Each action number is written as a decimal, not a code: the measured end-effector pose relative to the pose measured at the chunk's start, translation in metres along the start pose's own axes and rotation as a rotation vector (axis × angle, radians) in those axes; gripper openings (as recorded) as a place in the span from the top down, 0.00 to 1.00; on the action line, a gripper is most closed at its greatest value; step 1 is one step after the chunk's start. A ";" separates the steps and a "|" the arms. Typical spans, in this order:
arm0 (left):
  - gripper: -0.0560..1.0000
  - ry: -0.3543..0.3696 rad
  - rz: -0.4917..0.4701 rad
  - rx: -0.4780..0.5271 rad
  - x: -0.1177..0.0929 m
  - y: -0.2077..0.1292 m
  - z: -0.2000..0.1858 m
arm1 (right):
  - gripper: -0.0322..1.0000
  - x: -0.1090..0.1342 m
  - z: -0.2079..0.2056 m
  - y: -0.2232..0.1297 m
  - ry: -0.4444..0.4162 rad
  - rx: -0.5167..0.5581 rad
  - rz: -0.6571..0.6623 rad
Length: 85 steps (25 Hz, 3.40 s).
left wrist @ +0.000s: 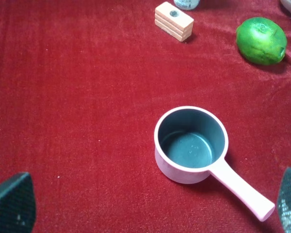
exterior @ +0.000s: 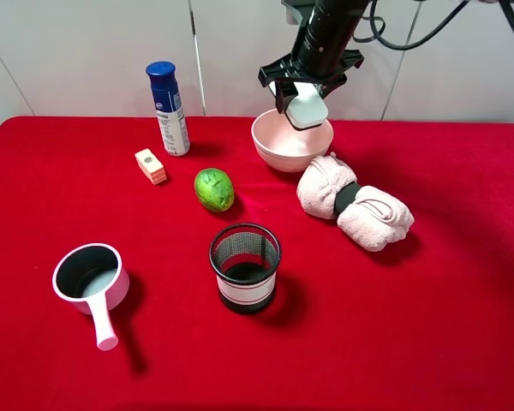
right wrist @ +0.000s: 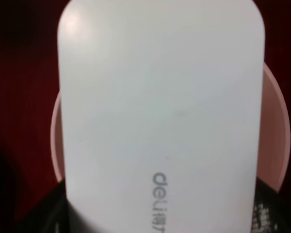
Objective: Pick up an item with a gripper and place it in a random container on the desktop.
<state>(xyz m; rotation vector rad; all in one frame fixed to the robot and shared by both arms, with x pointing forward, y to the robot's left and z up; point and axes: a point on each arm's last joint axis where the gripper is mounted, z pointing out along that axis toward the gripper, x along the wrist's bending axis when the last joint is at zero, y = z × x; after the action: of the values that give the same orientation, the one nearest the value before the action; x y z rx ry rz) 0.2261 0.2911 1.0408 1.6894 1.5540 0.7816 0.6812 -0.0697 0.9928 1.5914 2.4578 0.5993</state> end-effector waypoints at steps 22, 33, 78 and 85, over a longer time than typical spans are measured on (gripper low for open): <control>0.01 0.000 0.000 0.000 0.000 0.000 0.000 | 0.52 -0.008 0.031 -0.004 -0.060 0.016 -0.044; 0.01 0.000 0.000 0.000 0.000 0.000 0.000 | 0.33 -0.008 0.033 -0.006 -0.058 0.035 -0.041; 0.01 0.000 0.000 0.000 0.000 0.000 0.000 | 0.30 0.006 -0.105 -0.040 -0.006 0.108 -0.107; 0.01 0.000 0.000 0.000 0.000 0.000 0.000 | 0.30 0.004 -0.133 -0.093 -0.009 0.181 -0.127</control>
<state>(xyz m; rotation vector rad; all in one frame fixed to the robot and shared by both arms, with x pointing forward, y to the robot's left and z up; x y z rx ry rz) 0.2261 0.2911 1.0408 1.6894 1.5540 0.7816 0.5562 -0.1322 1.0761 1.4778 2.6471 0.3585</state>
